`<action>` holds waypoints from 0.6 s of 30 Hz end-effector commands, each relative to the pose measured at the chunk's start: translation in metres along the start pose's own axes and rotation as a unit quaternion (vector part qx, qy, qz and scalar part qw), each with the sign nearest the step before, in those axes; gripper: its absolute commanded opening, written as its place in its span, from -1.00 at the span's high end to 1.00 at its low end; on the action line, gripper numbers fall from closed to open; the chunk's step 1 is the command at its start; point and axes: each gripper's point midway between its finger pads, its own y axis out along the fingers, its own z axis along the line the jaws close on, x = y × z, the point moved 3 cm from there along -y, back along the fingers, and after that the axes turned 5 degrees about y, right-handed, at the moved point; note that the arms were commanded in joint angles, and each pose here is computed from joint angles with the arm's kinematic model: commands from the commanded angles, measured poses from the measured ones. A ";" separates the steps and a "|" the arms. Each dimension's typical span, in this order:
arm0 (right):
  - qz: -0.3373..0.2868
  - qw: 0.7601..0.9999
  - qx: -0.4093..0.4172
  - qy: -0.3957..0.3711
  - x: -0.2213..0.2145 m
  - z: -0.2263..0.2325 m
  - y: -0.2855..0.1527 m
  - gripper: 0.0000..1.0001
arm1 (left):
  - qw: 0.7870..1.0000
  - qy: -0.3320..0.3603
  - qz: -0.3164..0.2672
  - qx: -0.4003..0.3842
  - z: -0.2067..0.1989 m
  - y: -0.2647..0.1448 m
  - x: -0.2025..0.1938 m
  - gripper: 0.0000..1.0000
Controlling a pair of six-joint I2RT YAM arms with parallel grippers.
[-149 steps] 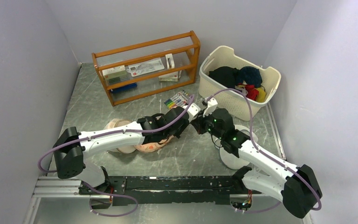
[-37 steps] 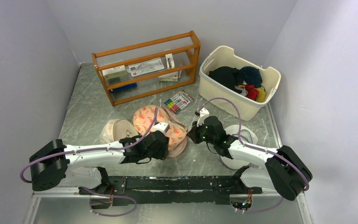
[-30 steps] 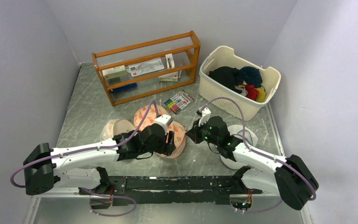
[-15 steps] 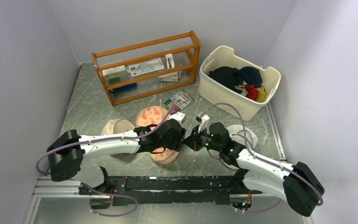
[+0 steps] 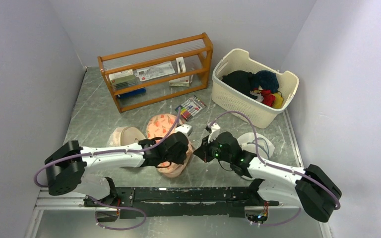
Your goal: Unzip the laundry bag and remove the bra
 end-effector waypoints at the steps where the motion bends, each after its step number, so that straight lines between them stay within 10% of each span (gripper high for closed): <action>1: -0.037 0.997 -0.066 -0.012 0.017 -0.019 0.009 1.00 | 1.000 -0.013 0.003 0.012 0.010 -0.007 -0.010 0.70; 18: -0.039 0.994 -0.092 -0.042 0.047 -0.057 0.061 1.00 | 0.997 -0.066 0.031 0.036 0.043 -0.018 -0.071 0.84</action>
